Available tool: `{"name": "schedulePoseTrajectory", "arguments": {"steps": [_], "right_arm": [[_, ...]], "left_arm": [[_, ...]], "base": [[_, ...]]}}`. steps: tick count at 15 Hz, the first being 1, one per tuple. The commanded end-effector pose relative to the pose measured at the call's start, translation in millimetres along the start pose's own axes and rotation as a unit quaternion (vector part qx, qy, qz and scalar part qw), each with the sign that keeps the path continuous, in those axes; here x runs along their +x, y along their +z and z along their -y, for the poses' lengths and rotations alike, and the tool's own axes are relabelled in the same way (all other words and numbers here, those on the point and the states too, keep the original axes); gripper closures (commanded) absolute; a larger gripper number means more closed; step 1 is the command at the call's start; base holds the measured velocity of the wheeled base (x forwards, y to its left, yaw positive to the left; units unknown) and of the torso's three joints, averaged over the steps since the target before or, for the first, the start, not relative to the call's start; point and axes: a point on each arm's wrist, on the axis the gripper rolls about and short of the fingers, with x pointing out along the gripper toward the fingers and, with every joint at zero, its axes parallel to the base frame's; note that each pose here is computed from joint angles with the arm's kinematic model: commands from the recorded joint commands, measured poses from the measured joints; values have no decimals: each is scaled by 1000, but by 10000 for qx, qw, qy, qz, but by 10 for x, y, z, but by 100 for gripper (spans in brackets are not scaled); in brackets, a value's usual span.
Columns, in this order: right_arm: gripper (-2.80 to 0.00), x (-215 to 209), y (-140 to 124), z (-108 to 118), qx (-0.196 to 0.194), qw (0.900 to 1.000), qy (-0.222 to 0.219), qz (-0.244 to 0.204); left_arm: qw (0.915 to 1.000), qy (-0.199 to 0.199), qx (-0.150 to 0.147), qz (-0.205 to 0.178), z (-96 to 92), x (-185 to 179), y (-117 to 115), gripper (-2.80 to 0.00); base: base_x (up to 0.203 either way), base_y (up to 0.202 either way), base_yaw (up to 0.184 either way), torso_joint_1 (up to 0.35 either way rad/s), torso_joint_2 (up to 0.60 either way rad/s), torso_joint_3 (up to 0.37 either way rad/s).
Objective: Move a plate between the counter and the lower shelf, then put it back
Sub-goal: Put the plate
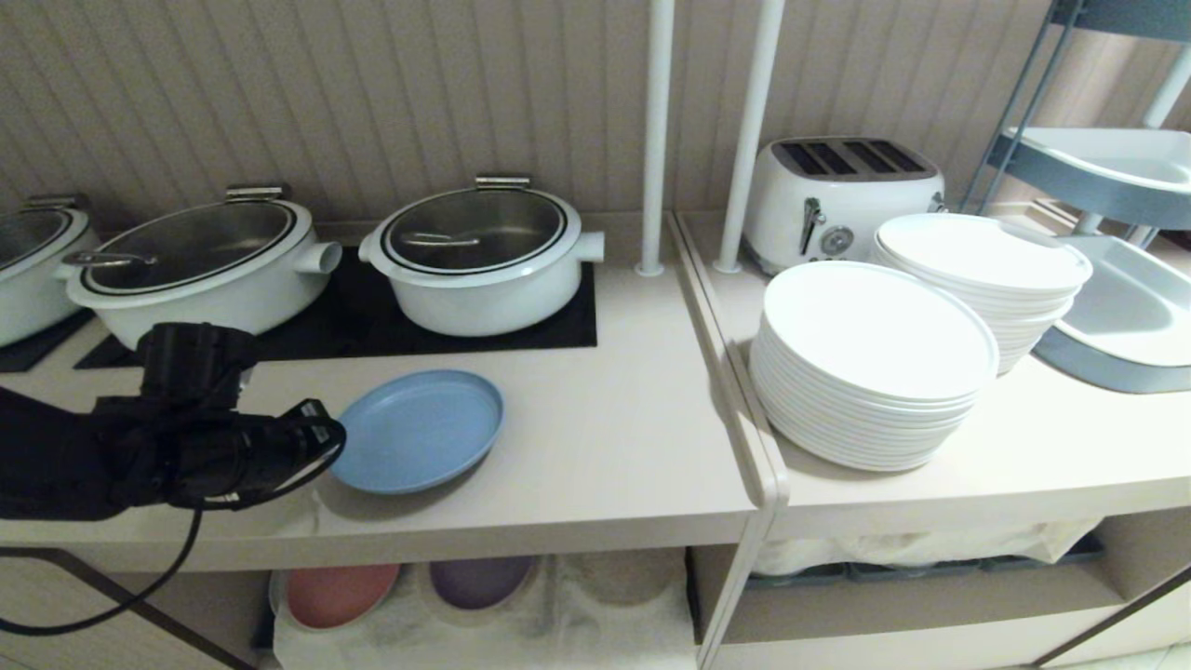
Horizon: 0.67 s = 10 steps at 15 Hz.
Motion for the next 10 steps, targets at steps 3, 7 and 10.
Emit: {"name": "schedulePoseTrajectory", "arguments": {"steps": [3,7,10], "right_arm": [[0,0,0,0,2,10000,1,1],[0,0,0,0,2,10000,1,1],[0,0,0,0,2,10000,1,1]], "left_arm": [[10000,4,-26,1,-14,55,-3,0],[10000,42,-27,-61,-26,95,-21,0],[9999,62,-27,-94,-32,117,-31,0]], "base": [[0,0,0,0,0,0],[0,0,0,0,0,0],[0,0,0,0,0,0]]}}
